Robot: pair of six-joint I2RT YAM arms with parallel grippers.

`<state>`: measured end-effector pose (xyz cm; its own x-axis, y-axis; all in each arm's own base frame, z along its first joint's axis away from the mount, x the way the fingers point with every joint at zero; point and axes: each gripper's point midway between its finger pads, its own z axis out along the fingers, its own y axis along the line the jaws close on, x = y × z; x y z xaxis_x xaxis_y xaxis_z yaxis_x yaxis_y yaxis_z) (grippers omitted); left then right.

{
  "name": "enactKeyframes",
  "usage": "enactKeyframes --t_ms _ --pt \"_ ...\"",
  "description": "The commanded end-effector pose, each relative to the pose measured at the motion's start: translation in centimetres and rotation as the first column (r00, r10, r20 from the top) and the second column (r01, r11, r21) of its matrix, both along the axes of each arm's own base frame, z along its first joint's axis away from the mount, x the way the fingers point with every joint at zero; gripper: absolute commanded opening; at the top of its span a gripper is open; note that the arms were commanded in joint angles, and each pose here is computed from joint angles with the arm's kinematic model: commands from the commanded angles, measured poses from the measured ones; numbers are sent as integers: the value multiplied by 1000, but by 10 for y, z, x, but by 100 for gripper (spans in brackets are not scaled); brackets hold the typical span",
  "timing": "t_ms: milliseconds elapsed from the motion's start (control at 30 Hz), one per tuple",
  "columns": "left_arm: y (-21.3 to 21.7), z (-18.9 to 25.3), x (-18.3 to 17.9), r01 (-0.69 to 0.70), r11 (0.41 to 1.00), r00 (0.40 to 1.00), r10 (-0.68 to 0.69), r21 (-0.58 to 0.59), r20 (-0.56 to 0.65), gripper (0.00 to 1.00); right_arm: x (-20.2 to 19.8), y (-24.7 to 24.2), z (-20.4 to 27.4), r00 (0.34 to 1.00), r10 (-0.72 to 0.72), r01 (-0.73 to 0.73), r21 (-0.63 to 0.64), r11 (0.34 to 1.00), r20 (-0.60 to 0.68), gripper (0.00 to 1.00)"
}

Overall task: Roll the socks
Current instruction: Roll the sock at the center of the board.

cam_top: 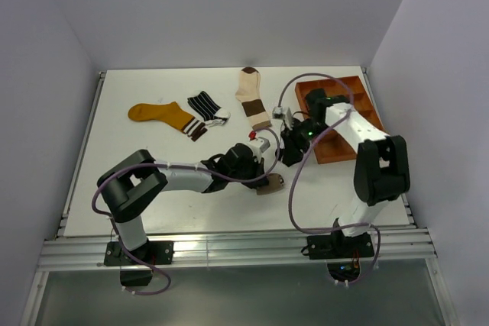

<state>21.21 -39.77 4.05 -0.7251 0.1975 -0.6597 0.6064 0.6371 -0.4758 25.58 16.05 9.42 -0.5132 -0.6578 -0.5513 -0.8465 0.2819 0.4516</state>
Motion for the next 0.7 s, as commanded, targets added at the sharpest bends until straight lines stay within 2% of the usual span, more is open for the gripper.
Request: enactKeyframes --t_ms 0,133,233,267,300,367,400,433,467,500,567,633,667 --pt "53 -70 -34 32 960 987 14 279 -161 0 37 -12 36 969 -153 137 92 986 193 48" --pt "51 -67 -32 39 955 986 10 292 -166 0 53 -34 55 904 -291 253 157 955 312 48" --pt "53 -66 -36 63 948 982 -3 311 -190 0 57 -43 85 820 -380 302 240 923 429 51" --pt "53 -66 -37 64 946 981 -1 318 -195 0 55 -52 106 761 -437 340 279 898 480 53" --pt "54 -67 -38 76 943 980 -11 323 -200 0 65 -60 125 676 -470 343 322 882 567 60" --pt "55 -68 -40 93 936 976 -19 339 -216 0 62 -67 124 608 -549 414 361 836 574 70" --pt "54 -67 -39 102 934 977 -28 343 -214 0 64 -68 142 544 -570 403 404 821 616 79" --pt "55 -68 -40 111 929 975 -34 353 -218 0 61 -67 141 553 -571 404 404 821 607 81" --pt "58 -71 -44 128 920 971 -39 371 -237 0 56 -61 146 573 -523 340 398 852 631 81" --pt "59 -72 -45 136 917 969 -43 374 -245 0 50 -60 134 624 -501 344 365 865 600 79" --pt "54 -74 -50 171 916 957 -67 362 -282 0 46 -56 135 641 -397 256 305 917 657 77" --pt "50 -74 -51 192 913 947 -77 360 -311 0 34 -48 115 688 -338 241 238 941 642 76" --pt "49 -78 -54 207 910 938 -80 359 -337 0 30 -47 106 685 -287 209 198 958 669 75"
